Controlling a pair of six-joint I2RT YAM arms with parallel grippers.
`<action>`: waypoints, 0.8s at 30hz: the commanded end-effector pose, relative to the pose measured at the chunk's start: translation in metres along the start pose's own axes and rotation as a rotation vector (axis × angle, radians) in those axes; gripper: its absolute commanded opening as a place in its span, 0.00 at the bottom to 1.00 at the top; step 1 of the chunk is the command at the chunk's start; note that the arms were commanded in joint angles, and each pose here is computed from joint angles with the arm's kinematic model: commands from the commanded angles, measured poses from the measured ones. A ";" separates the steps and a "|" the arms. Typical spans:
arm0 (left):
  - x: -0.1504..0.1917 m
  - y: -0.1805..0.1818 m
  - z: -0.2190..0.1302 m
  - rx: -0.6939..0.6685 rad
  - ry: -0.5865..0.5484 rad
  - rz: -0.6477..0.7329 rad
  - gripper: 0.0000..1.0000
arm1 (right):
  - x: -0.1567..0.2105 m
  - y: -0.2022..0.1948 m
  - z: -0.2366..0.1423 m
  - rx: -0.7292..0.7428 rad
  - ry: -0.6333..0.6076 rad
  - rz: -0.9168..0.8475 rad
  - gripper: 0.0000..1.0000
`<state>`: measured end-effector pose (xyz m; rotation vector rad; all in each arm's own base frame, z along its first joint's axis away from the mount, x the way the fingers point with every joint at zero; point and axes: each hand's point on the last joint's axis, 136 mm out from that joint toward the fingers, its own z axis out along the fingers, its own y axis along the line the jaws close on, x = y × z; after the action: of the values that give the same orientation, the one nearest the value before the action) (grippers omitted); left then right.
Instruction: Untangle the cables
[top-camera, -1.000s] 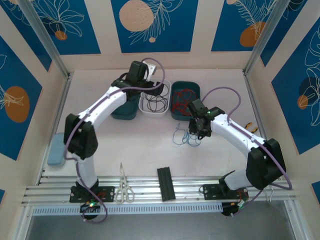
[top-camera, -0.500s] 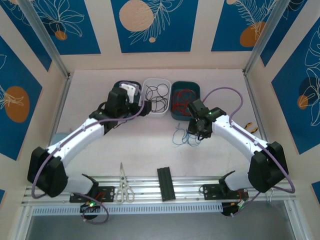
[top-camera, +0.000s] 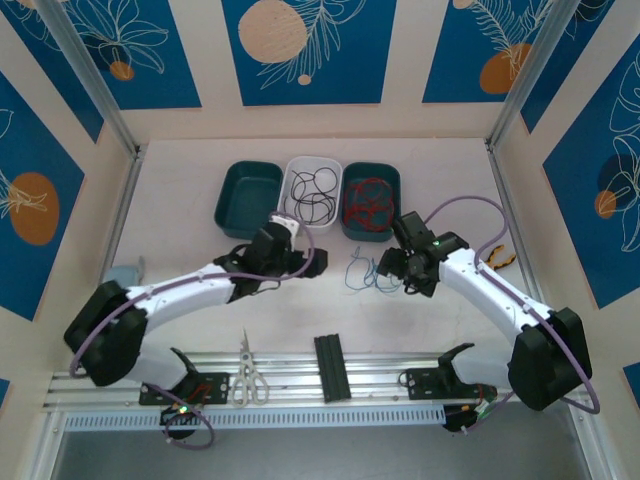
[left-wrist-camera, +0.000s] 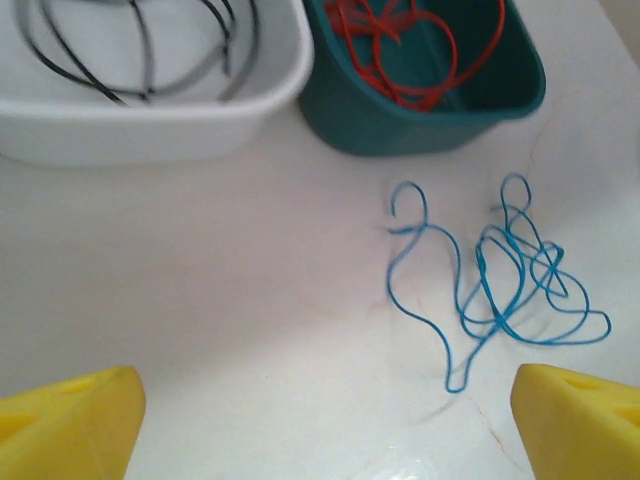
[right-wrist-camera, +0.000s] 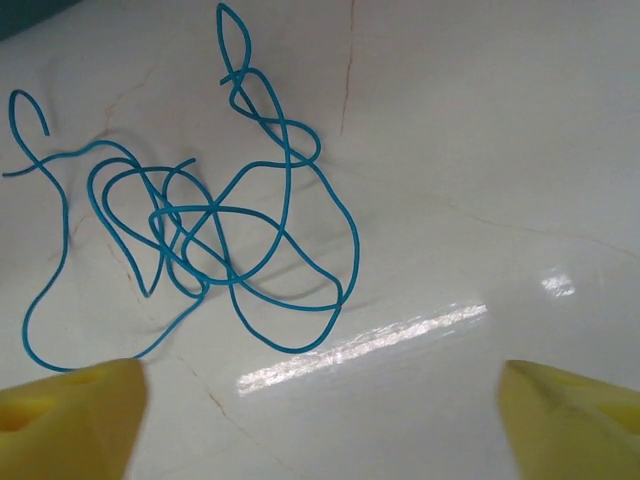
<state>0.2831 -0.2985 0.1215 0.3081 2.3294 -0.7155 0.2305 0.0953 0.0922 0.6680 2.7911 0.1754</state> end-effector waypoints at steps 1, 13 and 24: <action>-0.005 -0.042 0.018 0.097 -0.008 0.020 0.88 | 0.007 -0.005 0.003 -0.019 0.032 0.065 0.99; 0.050 -0.071 0.077 0.114 0.208 0.134 0.56 | 0.014 -0.028 0.016 -0.011 0.070 0.159 0.99; 0.063 -0.058 0.091 0.048 0.260 0.132 0.32 | 0.014 -0.022 0.022 -0.033 0.077 0.143 0.94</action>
<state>0.2627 -0.3928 0.0495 0.5882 2.4920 -0.7274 0.2192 0.0802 0.0697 0.8592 2.7863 0.2507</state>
